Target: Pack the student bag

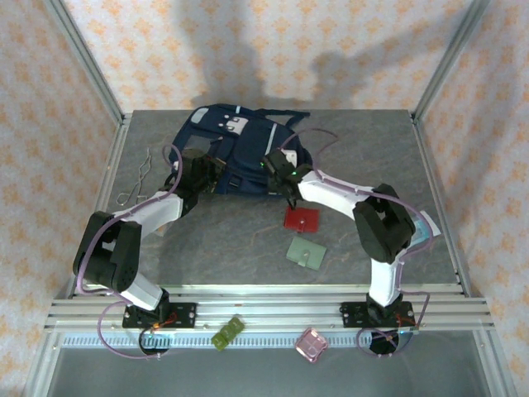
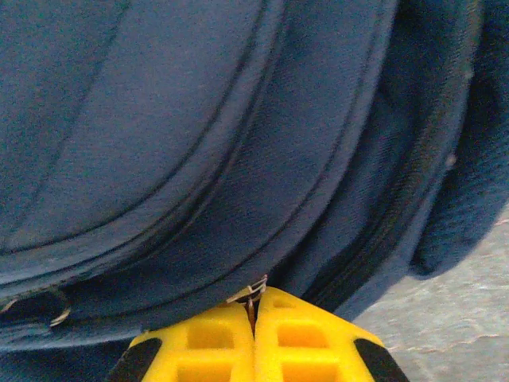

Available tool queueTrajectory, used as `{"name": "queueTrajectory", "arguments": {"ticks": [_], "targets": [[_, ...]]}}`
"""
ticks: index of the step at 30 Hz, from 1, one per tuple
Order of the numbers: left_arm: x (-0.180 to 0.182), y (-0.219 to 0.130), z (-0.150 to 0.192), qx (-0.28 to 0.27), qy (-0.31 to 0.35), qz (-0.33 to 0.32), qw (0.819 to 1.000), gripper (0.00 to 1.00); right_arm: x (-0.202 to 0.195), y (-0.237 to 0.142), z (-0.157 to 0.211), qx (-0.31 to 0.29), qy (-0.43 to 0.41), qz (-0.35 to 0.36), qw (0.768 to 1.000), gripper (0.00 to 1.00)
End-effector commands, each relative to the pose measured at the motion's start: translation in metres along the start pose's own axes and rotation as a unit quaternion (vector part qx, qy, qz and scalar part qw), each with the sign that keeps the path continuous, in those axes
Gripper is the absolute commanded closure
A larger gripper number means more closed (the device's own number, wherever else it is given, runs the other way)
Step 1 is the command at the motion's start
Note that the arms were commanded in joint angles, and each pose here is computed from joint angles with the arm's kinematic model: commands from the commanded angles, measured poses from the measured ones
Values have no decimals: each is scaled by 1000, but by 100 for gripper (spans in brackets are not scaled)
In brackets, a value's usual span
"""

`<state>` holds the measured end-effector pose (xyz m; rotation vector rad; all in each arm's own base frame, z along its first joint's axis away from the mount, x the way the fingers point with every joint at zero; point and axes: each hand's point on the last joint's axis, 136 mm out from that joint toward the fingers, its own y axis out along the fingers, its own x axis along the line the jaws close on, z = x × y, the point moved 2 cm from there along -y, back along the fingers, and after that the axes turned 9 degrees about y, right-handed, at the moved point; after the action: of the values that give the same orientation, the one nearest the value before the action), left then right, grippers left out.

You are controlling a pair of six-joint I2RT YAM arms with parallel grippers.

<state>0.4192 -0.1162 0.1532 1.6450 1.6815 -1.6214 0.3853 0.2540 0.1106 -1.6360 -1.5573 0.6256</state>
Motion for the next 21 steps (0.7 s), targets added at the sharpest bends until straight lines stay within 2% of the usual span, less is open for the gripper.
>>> {"name": "queueTrajectory", "arguments": {"ticks": [1,4,7,10,16,17,19,21], "targets": [[-11,-13,-27,-51,14,19,998,100,-57,-11,-23,-48,-23,119,991,100],[-15,-7,-27,-45,29,20,998,100,-37,-24,-28,-54,-27,53,997,100],[-22,5,-33,-42,77,7,996,100,-8,-45,-24,-57,-39,-45,997,100],[-24,22,-40,-40,123,-22,991,100,23,-62,-9,-40,-48,-148,987,100],[-35,40,-56,-50,159,-45,985,100,86,-76,29,10,-74,-251,965,100],[-39,38,-56,-51,159,-39,985,96,92,-75,32,15,-70,-259,963,100],[-41,33,-55,-51,154,-26,986,76,99,-73,34,22,-63,-268,961,100],[-41,22,-50,-49,147,-15,988,63,101,-70,32,19,-57,-268,962,100]]}}
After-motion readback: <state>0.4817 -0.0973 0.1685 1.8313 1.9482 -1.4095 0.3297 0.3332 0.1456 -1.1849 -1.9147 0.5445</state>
